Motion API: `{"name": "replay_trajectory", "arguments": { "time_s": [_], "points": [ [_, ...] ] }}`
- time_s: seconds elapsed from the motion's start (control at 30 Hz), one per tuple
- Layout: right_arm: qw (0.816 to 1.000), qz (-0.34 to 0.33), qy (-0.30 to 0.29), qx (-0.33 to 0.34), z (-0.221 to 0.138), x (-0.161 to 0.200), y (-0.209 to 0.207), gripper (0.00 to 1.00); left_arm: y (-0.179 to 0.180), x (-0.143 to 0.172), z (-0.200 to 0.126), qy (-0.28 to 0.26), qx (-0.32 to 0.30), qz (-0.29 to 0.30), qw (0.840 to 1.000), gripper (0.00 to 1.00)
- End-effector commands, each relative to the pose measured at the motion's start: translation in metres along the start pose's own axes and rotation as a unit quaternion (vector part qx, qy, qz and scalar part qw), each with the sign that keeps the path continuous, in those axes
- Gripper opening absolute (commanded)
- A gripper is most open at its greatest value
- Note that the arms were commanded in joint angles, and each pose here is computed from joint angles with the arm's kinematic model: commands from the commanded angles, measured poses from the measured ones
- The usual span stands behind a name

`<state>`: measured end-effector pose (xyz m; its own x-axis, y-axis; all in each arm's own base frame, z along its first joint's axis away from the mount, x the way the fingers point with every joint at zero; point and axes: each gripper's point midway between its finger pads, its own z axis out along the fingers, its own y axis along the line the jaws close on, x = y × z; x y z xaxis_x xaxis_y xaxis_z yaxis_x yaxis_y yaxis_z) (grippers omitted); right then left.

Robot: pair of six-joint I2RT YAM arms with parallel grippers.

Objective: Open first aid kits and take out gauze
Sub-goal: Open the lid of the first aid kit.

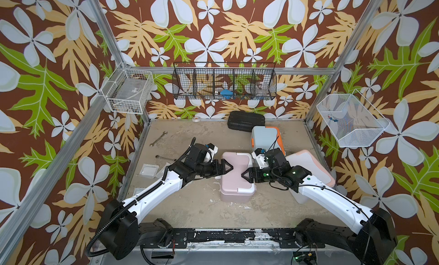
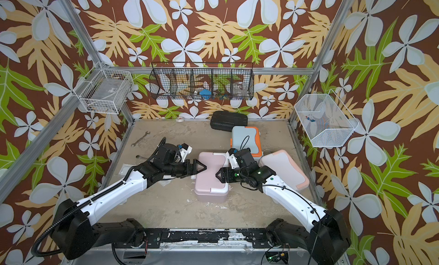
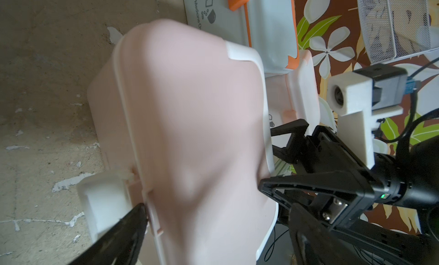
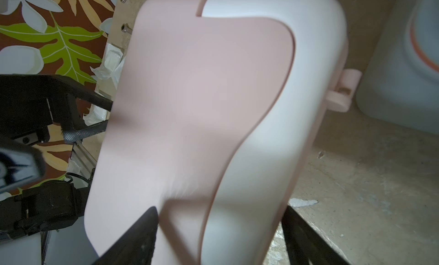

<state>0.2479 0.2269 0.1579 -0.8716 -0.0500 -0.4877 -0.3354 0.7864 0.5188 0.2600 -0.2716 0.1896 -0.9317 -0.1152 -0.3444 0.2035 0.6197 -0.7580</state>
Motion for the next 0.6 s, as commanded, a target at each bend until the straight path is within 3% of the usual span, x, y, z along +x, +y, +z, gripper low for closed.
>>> {"name": "replay_trajectory", "arguments": {
  "time_s": [0.0,0.4,0.57],
  "points": [
    [1.000,0.001,-0.007,-0.026,0.000,-0.004,0.010,0.81,-0.020,-0.003,-0.003,-0.003,0.044,0.008,0.999,0.94],
    [0.997,0.016,-0.005,-0.074,0.004,-0.006,0.026,0.81,-0.045,-0.006,-0.012,-0.008,0.101,0.003,0.995,0.94],
    [0.999,0.010,-0.030,-0.018,-0.006,-0.017,0.010,0.82,-0.053,-0.010,-0.013,-0.009,0.116,0.001,0.993,0.94]
  ]
}}
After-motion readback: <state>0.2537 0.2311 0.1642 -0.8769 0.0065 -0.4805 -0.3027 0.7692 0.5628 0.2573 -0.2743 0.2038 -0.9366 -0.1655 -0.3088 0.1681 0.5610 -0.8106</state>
